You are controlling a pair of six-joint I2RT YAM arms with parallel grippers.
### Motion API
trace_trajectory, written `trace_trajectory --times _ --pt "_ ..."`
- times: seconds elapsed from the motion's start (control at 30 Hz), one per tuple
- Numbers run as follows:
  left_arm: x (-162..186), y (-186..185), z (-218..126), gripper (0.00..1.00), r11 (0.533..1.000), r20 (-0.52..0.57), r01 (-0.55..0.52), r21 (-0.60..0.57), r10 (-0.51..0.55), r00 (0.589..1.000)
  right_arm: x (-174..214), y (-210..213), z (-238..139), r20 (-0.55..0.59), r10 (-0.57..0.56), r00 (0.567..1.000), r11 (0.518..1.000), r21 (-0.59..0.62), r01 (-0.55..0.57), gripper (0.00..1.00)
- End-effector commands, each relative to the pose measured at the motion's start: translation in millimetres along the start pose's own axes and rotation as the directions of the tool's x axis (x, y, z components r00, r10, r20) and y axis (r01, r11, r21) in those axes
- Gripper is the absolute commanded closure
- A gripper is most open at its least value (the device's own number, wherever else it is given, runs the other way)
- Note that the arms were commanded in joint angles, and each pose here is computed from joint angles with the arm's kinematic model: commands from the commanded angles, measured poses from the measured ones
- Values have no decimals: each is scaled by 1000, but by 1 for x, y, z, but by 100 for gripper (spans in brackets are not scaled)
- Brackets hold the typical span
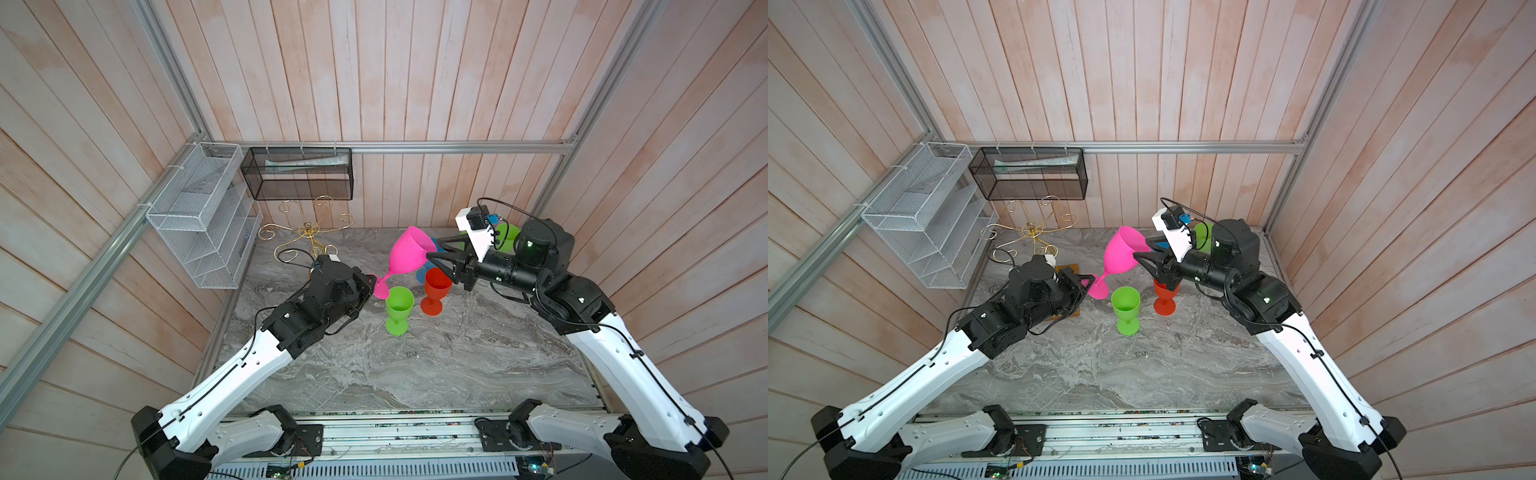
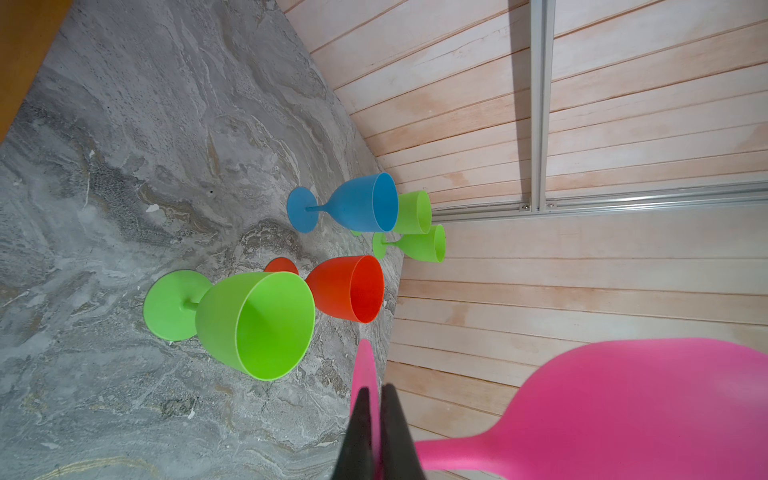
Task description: Take the wine glass off the wine glass rack
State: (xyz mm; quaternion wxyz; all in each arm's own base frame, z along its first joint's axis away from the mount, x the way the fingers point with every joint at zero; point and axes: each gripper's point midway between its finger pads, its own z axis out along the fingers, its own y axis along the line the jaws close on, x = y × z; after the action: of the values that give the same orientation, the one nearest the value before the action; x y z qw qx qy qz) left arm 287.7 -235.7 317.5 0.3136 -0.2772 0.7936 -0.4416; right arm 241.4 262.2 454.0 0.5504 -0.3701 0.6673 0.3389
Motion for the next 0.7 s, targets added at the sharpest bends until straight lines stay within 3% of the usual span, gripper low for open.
trace_trajectory --times 0.0,0.47,0.67 --pt "-1 -4 -4 100 999 19 -33 35 32 999 -7 14 -5 1 -6 1000 997 -77 7 54" --pt "2 0 -6 100 997 23 -54 52 53 998 5 21 15 -73 0 997 991 -137 -10 54" --pt "-1 3 -9 100 996 47 -54 66 51 998 13 22 23 -108 7 994 989 -147 -23 61"
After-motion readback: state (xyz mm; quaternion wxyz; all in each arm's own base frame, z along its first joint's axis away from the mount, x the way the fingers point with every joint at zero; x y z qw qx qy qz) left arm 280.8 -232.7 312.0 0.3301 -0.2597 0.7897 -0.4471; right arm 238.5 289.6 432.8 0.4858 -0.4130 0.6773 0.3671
